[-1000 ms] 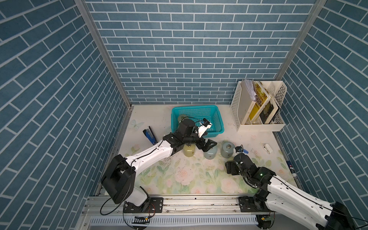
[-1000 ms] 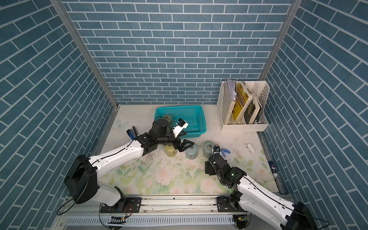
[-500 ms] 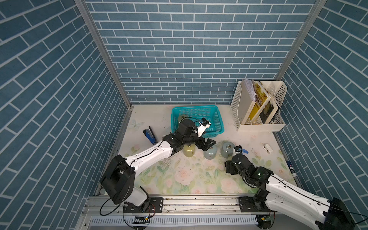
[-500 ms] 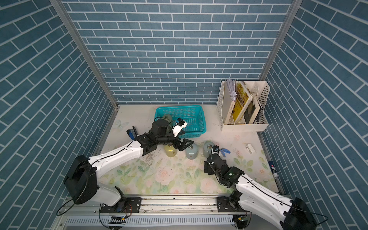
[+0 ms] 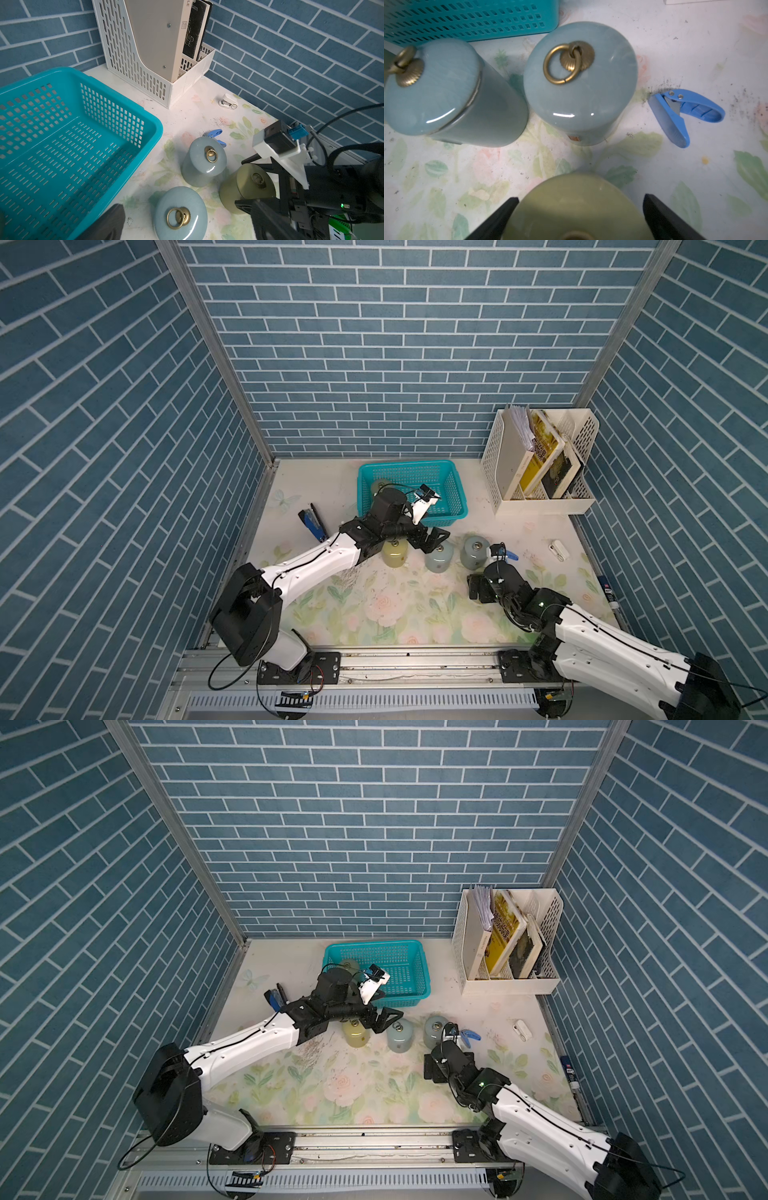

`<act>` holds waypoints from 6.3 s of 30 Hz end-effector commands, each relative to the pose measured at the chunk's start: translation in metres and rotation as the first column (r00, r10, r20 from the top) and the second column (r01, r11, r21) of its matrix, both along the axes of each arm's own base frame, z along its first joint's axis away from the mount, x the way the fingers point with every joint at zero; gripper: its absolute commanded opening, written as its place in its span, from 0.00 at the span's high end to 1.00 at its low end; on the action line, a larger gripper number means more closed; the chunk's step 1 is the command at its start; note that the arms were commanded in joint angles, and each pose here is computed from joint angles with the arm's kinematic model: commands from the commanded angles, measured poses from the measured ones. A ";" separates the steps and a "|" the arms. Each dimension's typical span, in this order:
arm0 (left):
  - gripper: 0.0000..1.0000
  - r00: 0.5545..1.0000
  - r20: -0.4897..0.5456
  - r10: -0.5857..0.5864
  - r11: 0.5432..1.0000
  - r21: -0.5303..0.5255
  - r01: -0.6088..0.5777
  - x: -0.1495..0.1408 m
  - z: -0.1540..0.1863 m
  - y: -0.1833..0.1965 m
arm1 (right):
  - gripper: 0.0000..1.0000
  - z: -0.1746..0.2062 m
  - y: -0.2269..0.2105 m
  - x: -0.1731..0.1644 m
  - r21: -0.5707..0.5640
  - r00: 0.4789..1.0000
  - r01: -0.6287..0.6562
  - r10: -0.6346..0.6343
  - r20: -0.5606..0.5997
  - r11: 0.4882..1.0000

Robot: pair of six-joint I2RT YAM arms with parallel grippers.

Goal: Take the tea canister out of the basket
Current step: Place the tea canister at the center of the board, then pick up the tea canister from the basket, then place the tea canister at the center of the board.

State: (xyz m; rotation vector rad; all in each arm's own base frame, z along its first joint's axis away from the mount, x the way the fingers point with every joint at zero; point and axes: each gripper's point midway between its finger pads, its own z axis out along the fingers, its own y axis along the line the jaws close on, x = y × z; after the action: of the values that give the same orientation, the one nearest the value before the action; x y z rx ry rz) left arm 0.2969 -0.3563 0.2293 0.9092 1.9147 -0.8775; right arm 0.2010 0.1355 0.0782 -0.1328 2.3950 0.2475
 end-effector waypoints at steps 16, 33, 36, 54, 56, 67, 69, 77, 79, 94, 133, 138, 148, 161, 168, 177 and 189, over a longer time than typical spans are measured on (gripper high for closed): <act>0.00 0.879 -0.045 0.474 0.879 -0.034 -0.476 0.113 0.045 0.115 | 0.01 0.165 0.090 0.085 -0.004 0.938 -0.176 0.169 0.303 0.984; 0.00 0.666 -0.089 0.741 0.671 0.068 -0.738 0.120 0.013 0.242 | 0.00 0.115 0.279 0.211 0.042 0.893 -0.446 0.441 0.092 0.894; 0.00 0.610 -0.102 0.786 0.616 0.052 -0.786 0.116 0.007 0.257 | 0.01 0.097 0.290 0.218 0.050 0.899 -0.438 0.435 0.061 0.898; 0.00 0.594 -0.122 0.795 0.604 0.086 -0.792 0.111 -0.022 0.261 | 0.03 0.024 0.320 0.215 0.012 0.871 -0.487 0.486 -0.075 0.873; 0.00 0.602 -0.130 0.788 0.614 0.085 -0.785 0.110 -0.023 0.259 | 0.03 0.022 0.322 0.212 0.011 0.866 -0.495 0.494 -0.080 0.869; 0.00 0.618 -0.134 0.775 0.630 0.078 -0.773 0.109 -0.022 0.255 | 0.04 0.010 0.319 0.210 -0.054 0.870 -0.486 0.477 -0.124 0.872; 0.00 0.620 -0.134 0.773 0.633 0.081 -0.770 0.109 -0.023 0.254 | 0.05 0.006 0.317 0.211 -0.063 0.874 -0.478 0.467 -0.134 0.876; 0.00 0.655 -0.133 0.744 0.667 0.088 -0.740 0.107 -0.026 0.244 | 0.25 0.014 0.306 0.222 -0.062 0.898 -0.434 0.426 -0.113 0.899; 0.00 0.661 -0.135 0.738 0.674 0.095 -0.733 0.107 -0.029 0.242 | 0.32 0.024 0.304 0.224 -0.058 0.903 -0.426 0.421 -0.081 0.903; 0.00 0.852 -0.146 0.503 0.861 0.005 -0.508 0.101 -0.008 0.167 | 1.00 0.114 0.244 0.263 -0.073 0.949 -0.295 0.301 0.095 0.953; 0.00 0.998 -0.050 0.044 0.995 -0.089 -0.048 -0.021 0.015 0.078 | 1.00 0.090 0.146 -0.039 -0.018 0.795 -0.606 0.606 0.026 0.796; 0.00 0.998 -0.057 0.039 0.995 -0.095 -0.044 -0.027 0.006 0.076 | 1.00 0.079 0.134 -0.032 0.001 0.848 -0.526 0.525 0.068 0.850; 0.00 0.990 -0.058 0.129 0.989 -0.063 -0.133 -0.015 -0.012 0.086 | 1.00 0.049 0.127 -0.025 -0.025 0.882 -0.468 0.469 0.046 0.883; 0.00 0.978 -0.050 0.204 0.978 -0.025 -0.206 -0.006 -0.022 0.095 | 0.99 0.024 0.126 -0.021 -0.050 0.897 -0.440 0.441 0.016 0.897; 0.00 0.962 -0.046 0.271 0.963 0.007 -0.271 0.003 -0.028 0.103 | 0.58 0.014 0.124 -0.020 -0.053 0.904 -0.427 0.428 0.003 0.903; 0.00 0.935 -0.051 0.351 0.936 0.030 -0.350 0.022 -0.023 0.112 | 0.00 0.024 0.123 -0.016 -0.062 0.910 -0.413 0.415 0.017 0.909; 0.00 0.879 -0.018 0.476 0.879 -0.036 -0.476 0.072 0.029 0.141 | 0.00 0.145 0.157 0.028 -0.076 0.850 -0.469 0.473 0.234 0.880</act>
State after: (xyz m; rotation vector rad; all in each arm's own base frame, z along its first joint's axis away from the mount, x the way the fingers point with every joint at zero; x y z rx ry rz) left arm 0.3584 -0.2262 0.2517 0.4236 1.9916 -0.6297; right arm 0.2120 0.2929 0.2079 -0.6836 2.1320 0.4535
